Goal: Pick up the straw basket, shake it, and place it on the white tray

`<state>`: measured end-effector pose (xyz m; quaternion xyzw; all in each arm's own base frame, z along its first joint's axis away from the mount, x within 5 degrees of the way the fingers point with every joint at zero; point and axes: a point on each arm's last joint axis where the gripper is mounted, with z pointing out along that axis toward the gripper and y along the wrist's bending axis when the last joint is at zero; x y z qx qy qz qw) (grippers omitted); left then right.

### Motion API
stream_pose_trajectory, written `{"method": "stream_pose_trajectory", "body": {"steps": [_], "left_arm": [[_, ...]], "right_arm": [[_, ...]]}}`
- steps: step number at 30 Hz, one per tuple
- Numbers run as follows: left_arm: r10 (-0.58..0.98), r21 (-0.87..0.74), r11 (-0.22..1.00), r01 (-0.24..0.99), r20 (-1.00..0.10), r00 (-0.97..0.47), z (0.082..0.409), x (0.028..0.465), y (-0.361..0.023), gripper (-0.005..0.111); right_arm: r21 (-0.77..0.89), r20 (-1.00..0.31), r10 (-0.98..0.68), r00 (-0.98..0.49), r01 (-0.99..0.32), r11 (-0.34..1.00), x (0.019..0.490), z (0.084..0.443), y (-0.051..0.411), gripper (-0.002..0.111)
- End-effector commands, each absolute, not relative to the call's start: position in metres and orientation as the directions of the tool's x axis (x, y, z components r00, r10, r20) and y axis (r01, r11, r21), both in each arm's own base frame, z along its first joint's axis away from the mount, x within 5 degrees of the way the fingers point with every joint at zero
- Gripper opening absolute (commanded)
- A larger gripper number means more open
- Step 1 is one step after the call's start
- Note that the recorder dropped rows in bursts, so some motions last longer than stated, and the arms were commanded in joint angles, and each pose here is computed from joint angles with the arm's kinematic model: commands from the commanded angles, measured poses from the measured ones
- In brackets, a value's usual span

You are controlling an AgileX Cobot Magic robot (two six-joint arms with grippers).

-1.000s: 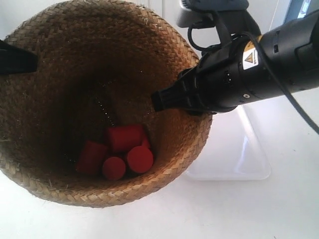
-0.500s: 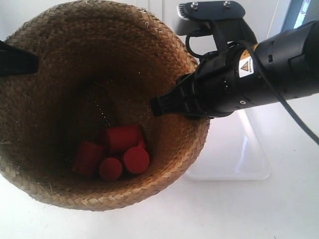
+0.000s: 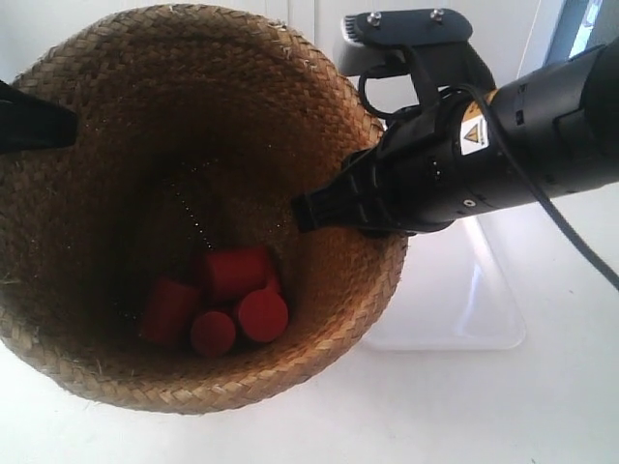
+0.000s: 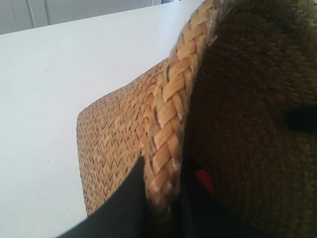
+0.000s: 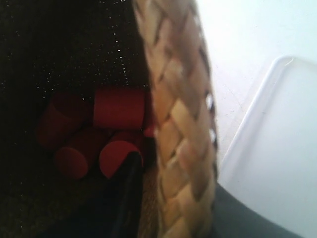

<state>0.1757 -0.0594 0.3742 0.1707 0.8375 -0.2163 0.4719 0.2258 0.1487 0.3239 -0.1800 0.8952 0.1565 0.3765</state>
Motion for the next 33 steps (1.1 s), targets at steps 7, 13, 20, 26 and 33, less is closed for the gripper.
{"method": "stream_pose_trajectory", "body": {"steps": [7,13,20,26,33], "left_arm": [[0.046,-0.235,0.828,0.509,-0.877,-0.479,0.381,0.173,-0.063,0.000],[0.043,-0.233,0.830,0.507,-0.879,-0.476,0.381,0.173,-0.063,0.000],[0.066,-0.216,0.842,0.494,-0.868,-0.492,0.375,0.181,-0.062,0.000],[0.037,-0.249,0.752,0.610,-0.908,-0.417,0.415,0.152,-0.070,0.000],[0.052,-0.210,0.884,0.416,-0.842,-0.537,0.370,0.170,-0.052,0.000]], "right_arm": [[0.116,-0.733,-0.230,-0.640,-0.452,0.885,0.227,0.321,0.148,0.000],[0.116,-0.733,-0.230,-0.640,-0.452,0.885,0.227,0.321,0.148,0.000],[0.104,-0.718,-0.248,-0.650,-0.452,0.886,0.234,0.306,0.152,0.000],[0.140,-0.725,-0.247,-0.643,-0.489,0.861,0.219,0.349,0.153,0.000],[0.150,-0.761,-0.157,-0.629,-0.408,0.901,0.220,0.332,0.145,0.000]]}}
